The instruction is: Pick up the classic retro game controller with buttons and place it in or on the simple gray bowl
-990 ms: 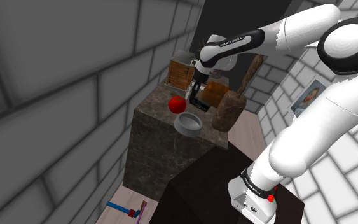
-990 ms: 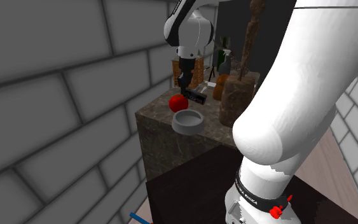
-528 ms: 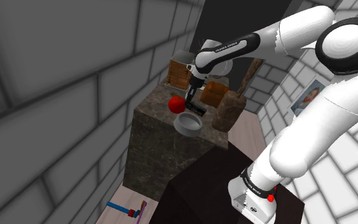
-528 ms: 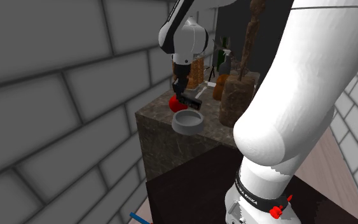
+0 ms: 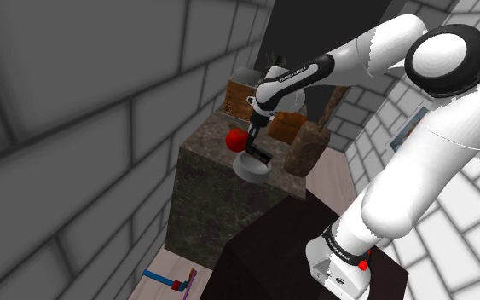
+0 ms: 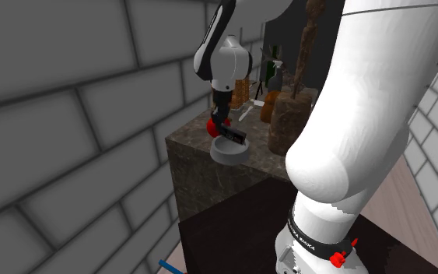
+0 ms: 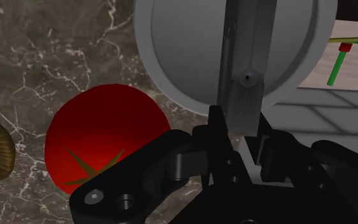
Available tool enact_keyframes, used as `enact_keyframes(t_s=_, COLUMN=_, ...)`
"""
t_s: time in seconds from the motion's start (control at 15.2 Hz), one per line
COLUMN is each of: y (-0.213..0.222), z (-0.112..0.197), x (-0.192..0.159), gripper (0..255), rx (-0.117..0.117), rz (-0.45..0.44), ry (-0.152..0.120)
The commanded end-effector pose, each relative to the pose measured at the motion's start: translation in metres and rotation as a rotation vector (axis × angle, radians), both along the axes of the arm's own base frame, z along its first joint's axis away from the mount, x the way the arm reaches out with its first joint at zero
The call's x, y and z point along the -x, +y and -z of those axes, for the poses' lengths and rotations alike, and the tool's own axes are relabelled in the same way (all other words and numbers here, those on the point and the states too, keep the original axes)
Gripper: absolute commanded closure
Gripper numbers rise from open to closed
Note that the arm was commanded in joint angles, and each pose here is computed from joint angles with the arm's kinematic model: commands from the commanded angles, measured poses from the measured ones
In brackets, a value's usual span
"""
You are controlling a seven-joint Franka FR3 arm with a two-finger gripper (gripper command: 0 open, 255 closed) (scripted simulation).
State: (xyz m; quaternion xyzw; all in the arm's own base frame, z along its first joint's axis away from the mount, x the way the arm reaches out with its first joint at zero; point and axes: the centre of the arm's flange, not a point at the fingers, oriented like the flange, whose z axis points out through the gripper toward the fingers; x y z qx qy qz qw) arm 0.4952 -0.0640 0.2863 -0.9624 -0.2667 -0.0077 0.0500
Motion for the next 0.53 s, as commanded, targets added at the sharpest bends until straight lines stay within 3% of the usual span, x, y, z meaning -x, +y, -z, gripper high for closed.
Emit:
enact_keyframes(t_s=0.0, y=0.000, z=0.010, x=0.001, gripper=255, rx=0.000, rz=0.000, ry=-0.001)
enact_keyframes(t_s=0.46, y=0.000, z=0.020, x=0.001, gripper=255, rx=0.000, rz=0.000, ry=-0.001)
